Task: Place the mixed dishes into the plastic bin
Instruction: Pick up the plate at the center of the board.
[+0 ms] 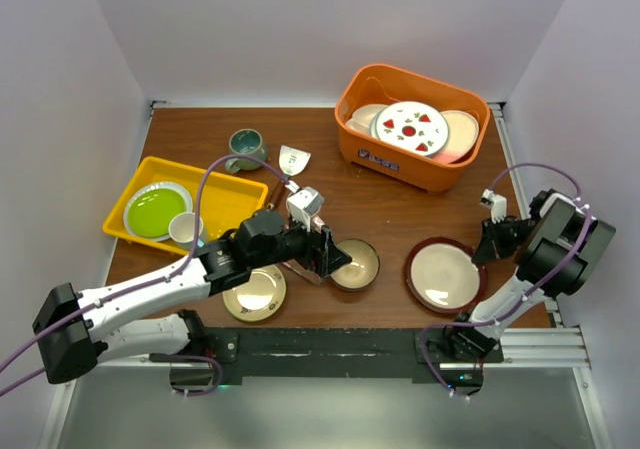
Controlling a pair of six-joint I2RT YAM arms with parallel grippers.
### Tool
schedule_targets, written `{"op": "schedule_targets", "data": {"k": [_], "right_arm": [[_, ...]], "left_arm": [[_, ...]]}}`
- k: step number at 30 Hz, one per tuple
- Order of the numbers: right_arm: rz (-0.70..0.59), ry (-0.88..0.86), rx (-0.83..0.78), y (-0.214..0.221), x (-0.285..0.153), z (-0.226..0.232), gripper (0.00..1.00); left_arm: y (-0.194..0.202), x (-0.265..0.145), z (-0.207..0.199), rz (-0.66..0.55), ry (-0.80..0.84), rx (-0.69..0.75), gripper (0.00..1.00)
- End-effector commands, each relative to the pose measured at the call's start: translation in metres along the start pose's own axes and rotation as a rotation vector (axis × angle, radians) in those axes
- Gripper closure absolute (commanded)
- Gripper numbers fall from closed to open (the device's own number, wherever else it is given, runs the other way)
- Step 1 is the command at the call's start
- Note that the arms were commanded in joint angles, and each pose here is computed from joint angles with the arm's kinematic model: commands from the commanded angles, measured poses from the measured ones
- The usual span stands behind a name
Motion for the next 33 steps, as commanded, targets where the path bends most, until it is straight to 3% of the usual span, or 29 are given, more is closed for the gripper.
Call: {"op": "schedule_targets", "data": {"k": [1,11,33], "right_arm": [[-0.033,-0.118,-0.047,0.0,0.01,0.009,1.0],[-0.176,-0.222,-0.053,-0.023,-0.007,0.029,1.0],[-0.394,-0.157,-0.128,-0.076,-0.072,0.063,1.0]], "left_arm": [[-0.02,0.001,-0.019,-0.066,0.05,0.022,0.15],[-0.026,0.009,-0.022,-0.063,0.057,0.037,0.14],[-0.054,0.061,-0.033,-0.037,0.072,0.224,0.12]]}}
Point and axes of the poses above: each gripper's point midway between its finger pads, its own x axis out along the fingers, its own z axis along the line the jaws close on, y = z × x, the point moved 8 cm from there along -x, back along the fingers, and after that the axes turned 11 degrees about -x, right-handed, at the moved point
